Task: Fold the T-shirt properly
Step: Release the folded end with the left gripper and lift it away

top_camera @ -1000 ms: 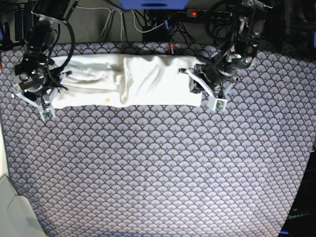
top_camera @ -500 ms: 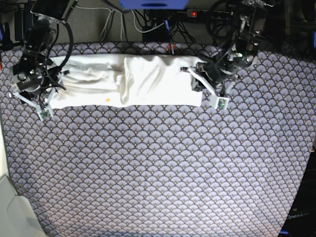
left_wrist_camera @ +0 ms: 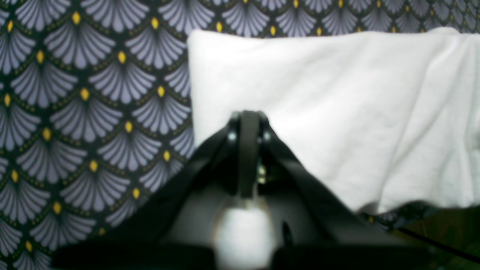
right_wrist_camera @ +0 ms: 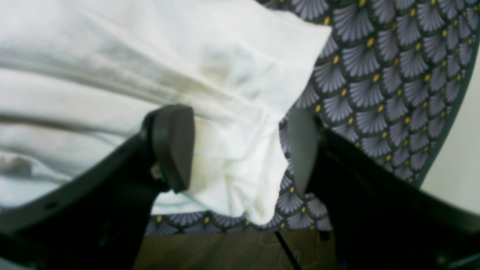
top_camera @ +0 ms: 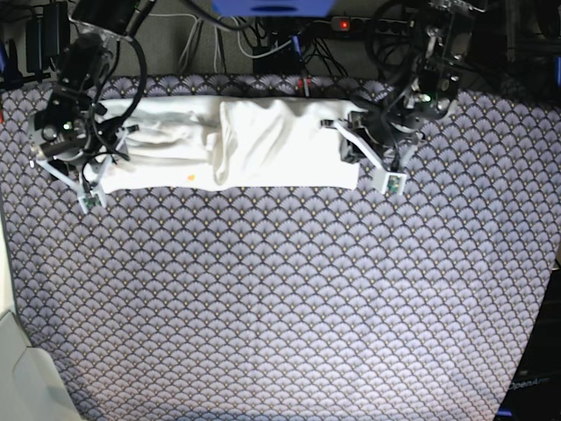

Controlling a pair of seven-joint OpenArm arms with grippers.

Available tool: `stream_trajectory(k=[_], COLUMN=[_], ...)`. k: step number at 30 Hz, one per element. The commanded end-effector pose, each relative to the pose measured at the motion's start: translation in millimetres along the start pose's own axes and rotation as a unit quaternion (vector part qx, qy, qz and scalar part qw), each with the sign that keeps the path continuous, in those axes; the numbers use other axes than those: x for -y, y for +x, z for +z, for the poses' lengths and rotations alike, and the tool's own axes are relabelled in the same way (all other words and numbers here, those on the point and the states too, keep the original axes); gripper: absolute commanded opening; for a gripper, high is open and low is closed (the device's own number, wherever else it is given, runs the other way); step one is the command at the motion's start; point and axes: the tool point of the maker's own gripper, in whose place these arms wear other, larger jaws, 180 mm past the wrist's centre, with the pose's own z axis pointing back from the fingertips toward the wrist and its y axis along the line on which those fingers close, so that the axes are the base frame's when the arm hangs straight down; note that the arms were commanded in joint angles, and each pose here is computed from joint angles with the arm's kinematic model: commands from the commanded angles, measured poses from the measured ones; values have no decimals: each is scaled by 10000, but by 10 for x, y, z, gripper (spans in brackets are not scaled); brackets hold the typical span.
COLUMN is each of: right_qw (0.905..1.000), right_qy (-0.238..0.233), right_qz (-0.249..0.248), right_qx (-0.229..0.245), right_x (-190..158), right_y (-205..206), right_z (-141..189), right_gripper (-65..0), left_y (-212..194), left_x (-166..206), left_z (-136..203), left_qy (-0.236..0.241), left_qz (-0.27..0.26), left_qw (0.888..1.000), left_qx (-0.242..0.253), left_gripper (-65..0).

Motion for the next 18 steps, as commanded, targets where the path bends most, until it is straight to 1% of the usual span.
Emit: stream_trajectory(k=[1,4,8,9,12,18], right_qw=[9998,9993,9987,9984,9973,9967], right_qy=[-84,-186,17,141,401,498], right_qz=[12,-208,-495,-551,-613,-647], right_qx=[167,232,79,69,8,-13], right_x=[77,206,274,260,232,190], right_y=[92,110,-29,-45,-117,-138], right_z=[41,60,-75,-123,-216,-247], right_gripper=[-244,-242,-242,-242,-244,-244], left_y=[119,128,121,121,113,118], left_x=[25,30,28,28,18,-51], left_z=[32,37,37,37,41,61], left_qy=[-40,-46,-40,-40,-30,32], left_qz=[-27,-32,-24,-24,-33,-119], left_qw=[9998,9998,9998,9998,9998,9998], left_qx=[189,202,195,195,184,163], left_gripper=[-645,-645,-645,-645,-645,-645])
